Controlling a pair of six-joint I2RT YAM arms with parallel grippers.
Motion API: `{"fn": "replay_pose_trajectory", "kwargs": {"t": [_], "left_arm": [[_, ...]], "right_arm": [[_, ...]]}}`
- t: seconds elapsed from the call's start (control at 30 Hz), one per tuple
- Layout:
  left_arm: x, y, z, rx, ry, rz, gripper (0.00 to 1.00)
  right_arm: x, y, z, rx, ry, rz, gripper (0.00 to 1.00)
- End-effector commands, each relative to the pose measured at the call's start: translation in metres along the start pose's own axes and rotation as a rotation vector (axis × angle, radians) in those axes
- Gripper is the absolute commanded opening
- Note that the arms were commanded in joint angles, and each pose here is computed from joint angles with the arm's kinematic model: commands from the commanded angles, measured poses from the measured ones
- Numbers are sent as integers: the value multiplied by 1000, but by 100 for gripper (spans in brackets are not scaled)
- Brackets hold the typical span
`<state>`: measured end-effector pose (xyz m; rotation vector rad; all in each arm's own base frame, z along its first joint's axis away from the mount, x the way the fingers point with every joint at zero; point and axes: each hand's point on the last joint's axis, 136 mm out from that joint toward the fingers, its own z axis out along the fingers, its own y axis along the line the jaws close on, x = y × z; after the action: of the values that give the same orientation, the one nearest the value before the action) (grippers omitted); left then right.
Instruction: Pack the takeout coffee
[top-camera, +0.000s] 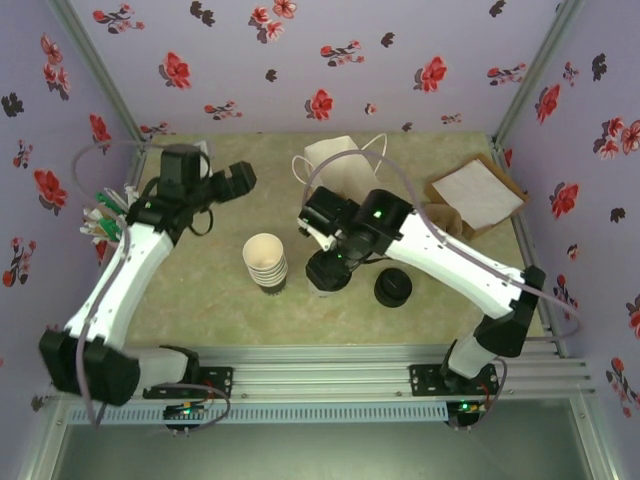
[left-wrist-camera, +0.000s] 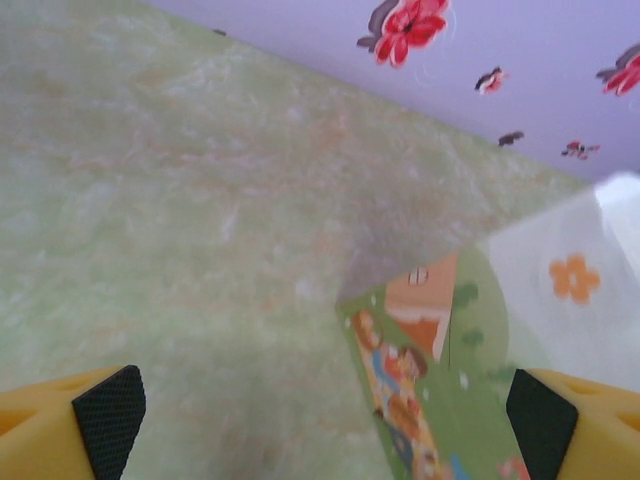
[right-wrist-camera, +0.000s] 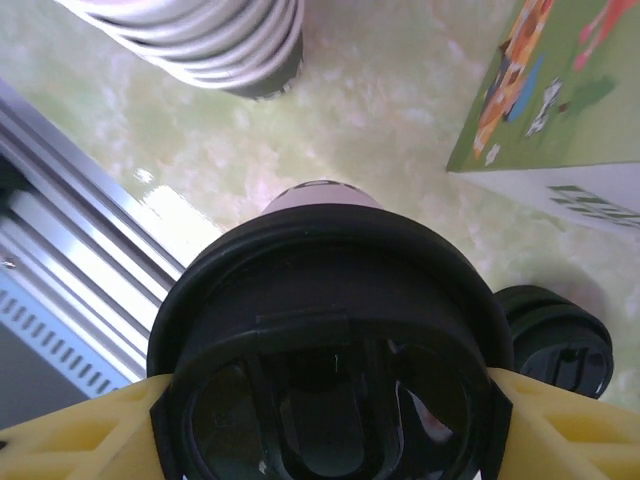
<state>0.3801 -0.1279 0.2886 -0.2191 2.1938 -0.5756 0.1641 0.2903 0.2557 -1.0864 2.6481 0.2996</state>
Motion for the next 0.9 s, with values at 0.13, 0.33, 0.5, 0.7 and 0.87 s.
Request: {"fn": "replay_pose_trajectory", "kwargs": {"t": [0.13, 0.33, 0.5, 0.7, 0.87], "left_arm": [[-50, -26, 77, 168, -61, 47, 93], [-61, -49, 140, 284, -19, 70, 90], [-46, -73, 183, 334, 51, 124, 89], [-20, -94, 214, 370, 123, 159, 89], [-3, -96, 231, 387, 167, 164, 88]], "right_arm": [[-8, -14, -72, 63, -120, 31, 68], [-25, -26, -117, 109, -249, 44, 68], [-39, -45, -145, 136, -354, 100, 67], [-49, -79, -158, 176, -418, 197, 67], [-61, -103, -149, 194, -408, 266, 67]]}}
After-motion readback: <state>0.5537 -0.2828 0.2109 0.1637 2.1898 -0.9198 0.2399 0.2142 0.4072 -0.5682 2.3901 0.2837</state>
